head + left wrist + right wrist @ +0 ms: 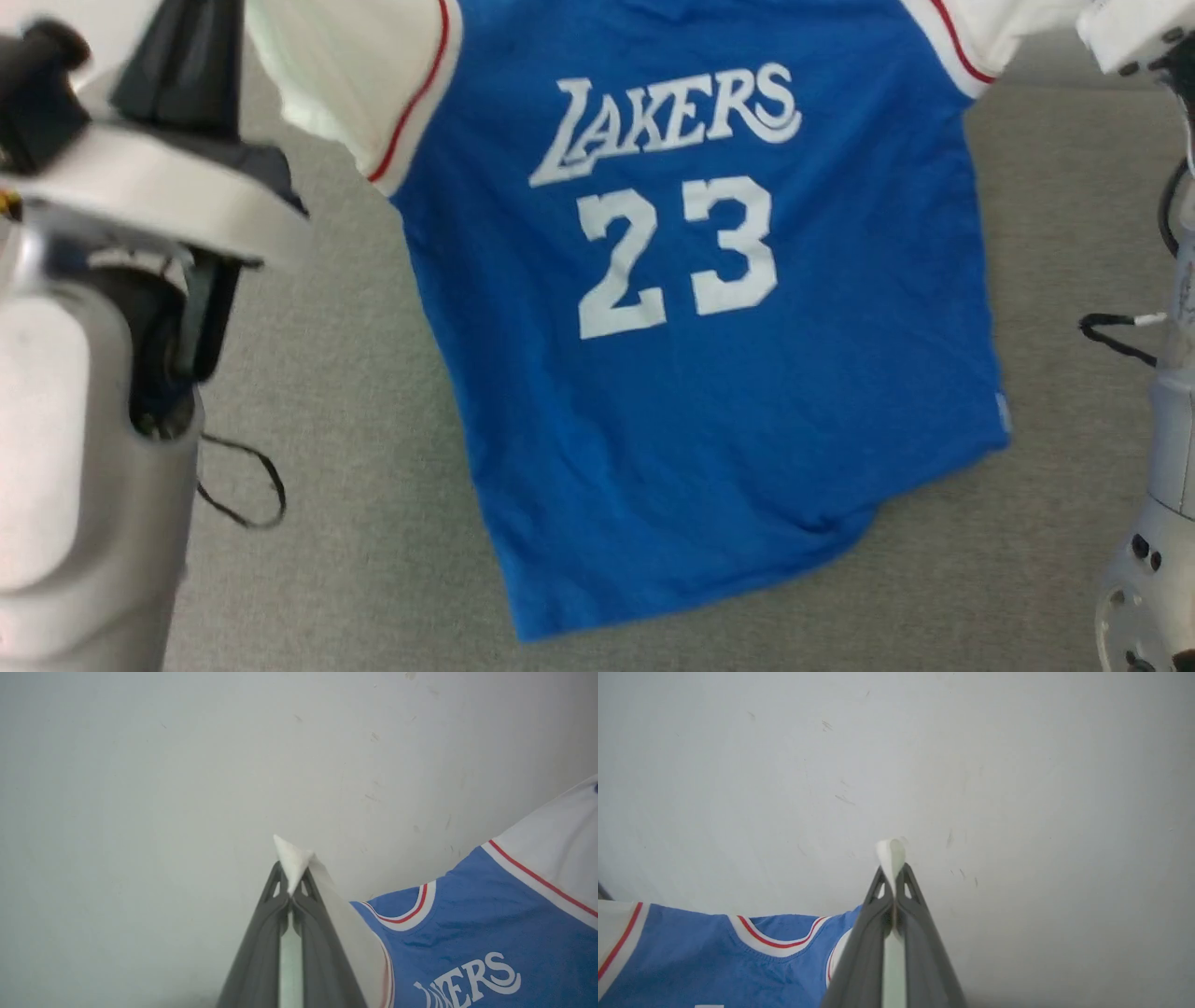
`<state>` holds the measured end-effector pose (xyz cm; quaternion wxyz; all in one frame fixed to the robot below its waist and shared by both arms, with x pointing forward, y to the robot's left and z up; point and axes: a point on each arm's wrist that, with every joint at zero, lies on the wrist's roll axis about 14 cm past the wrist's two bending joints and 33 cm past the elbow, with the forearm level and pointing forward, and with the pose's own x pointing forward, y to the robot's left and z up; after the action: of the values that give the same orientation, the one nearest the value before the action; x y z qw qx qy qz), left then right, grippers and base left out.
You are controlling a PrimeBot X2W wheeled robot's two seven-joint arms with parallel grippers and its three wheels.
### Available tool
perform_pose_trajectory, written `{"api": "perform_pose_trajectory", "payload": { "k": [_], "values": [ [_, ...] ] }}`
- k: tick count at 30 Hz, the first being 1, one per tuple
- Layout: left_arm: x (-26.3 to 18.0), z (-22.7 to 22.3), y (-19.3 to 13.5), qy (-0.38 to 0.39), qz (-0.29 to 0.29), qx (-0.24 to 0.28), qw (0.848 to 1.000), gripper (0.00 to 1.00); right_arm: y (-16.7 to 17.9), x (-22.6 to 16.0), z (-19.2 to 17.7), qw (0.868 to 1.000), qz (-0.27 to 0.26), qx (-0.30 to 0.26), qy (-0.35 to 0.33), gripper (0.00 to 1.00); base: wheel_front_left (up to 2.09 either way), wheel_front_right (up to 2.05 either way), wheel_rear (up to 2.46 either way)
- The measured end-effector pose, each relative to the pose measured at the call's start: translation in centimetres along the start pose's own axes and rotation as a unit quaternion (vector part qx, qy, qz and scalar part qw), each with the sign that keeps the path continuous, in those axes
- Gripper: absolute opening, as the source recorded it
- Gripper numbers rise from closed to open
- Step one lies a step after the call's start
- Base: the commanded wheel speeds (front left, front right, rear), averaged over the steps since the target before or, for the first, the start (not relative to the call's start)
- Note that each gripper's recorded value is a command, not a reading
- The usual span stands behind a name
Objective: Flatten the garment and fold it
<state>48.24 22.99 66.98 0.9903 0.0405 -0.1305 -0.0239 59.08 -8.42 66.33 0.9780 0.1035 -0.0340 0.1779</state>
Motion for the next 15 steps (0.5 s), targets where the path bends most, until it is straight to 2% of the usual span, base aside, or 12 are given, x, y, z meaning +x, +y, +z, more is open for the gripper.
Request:
{"api": "perform_pose_trajectory", "payload": {
  "k": [7, 15],
  "values": [
    [2.8, 8.8, -2.9, -0.077, -0.051, 0.029, 0.995, 0.0, 2.3, -3.3, 9.0, 0.996, 0.018, -0.04, -0.077, 0.0, 0.0, 0.0, 0.0],
    [4.5, 15.5, -7.1, -0.102, -0.103, 0.004, 0.989, 0.0, 3.5, -7.2, 16.4, 0.989, 0.013, -0.088, -0.115, 0.0, 0.0, 0.0, 0.0]
  ]
}}
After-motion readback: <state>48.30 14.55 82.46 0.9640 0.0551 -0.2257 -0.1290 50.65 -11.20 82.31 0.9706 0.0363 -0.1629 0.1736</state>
